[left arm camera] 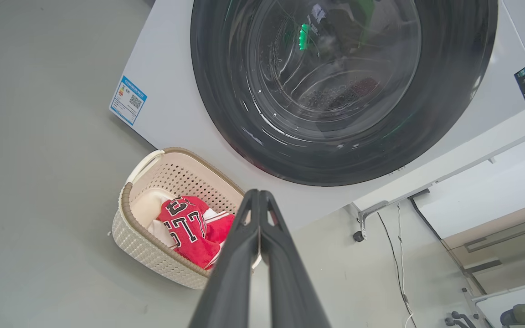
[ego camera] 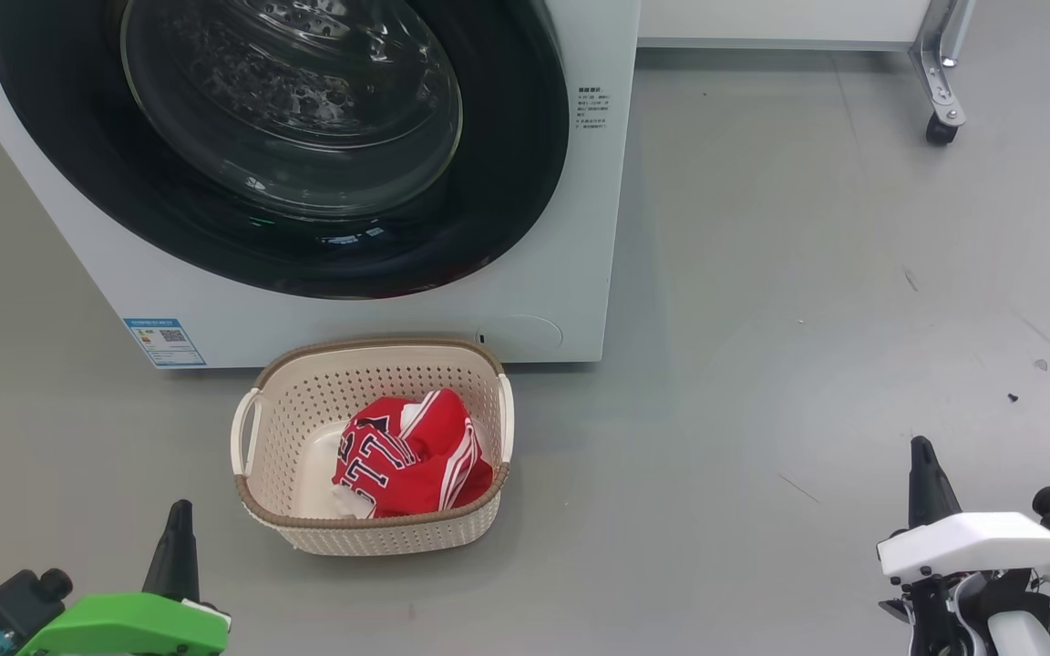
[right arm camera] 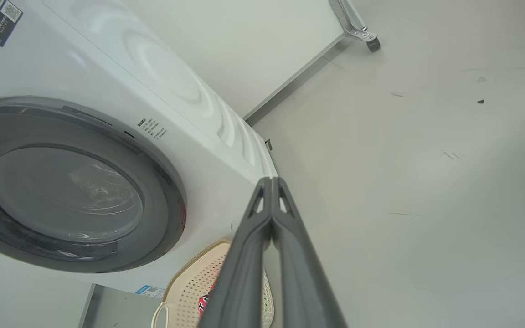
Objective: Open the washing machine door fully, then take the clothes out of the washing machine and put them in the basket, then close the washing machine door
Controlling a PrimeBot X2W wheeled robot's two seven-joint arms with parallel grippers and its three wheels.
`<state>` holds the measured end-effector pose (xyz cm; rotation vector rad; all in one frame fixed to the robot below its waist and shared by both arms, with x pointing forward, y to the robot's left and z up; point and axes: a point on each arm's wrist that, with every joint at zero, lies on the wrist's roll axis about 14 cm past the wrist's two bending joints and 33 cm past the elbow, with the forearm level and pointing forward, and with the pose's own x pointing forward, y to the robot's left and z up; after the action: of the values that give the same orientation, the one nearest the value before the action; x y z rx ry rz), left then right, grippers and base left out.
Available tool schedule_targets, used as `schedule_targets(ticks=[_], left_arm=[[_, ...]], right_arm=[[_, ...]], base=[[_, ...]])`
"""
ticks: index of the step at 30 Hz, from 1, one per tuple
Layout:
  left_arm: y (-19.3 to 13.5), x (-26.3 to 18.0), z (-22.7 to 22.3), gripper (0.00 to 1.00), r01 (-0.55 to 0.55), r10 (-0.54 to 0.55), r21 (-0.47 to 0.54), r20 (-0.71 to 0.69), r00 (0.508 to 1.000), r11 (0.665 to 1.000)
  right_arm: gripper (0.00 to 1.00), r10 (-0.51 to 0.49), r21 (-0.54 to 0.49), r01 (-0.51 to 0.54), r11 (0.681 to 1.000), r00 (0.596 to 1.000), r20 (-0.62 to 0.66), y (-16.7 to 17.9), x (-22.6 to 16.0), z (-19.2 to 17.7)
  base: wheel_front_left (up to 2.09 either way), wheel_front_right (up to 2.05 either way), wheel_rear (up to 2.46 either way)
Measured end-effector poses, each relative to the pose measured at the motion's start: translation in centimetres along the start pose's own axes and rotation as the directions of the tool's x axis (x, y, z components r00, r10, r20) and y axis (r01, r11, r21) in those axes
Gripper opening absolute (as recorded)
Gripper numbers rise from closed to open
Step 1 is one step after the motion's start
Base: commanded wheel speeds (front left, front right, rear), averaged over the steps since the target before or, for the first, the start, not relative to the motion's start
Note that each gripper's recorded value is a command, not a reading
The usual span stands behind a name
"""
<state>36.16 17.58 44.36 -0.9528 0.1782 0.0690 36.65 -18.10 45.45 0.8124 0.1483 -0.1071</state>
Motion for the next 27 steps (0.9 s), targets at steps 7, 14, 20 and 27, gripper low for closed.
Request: schedule_targets(ticks=[7, 14, 20, 27], left_arm=[[-0.1, 0.0, 0.1, 0.00, -0.002, 0.002, -0.064, -0.003, 1.000, 0.998], [-0.1, 0.0, 0.2, 0.00, -0.004, 0.004, -0.127, -0.002, 1.000, 0.992], [-0.1, 0.1, 0.4, 0.00, -0.005, 0.005, -0.176, -0.001, 1.000, 0.984], [-0.4, 0.2, 0.7, 0.00, 0.003, -0.002, -0.237, 0.003, 1.000, 0.972]], right_arm=[[0.00, -0.004, 0.079, 0.004, 0.997, 1.000, 0.001, -0.2, 0.0, 0.3], [0.00, -0.009, 0.157, 0.010, 0.988, 1.000, -0.008, -0.3, 0.1, 0.4], [0.00, 0.001, 0.222, 0.001, 0.975, 1.000, -0.006, -0.1, 0.3, 0.7], [0.00, 0.002, 0.296, -0.001, 0.955, 1.000, -0.004, -0.3, 0.2, 1.0]], base=[[0.00, 0.00, 0.00], [0.00, 0.00, 0.00], [0.00, 0.00, 0.00], [0.00, 0.00, 0.00]])
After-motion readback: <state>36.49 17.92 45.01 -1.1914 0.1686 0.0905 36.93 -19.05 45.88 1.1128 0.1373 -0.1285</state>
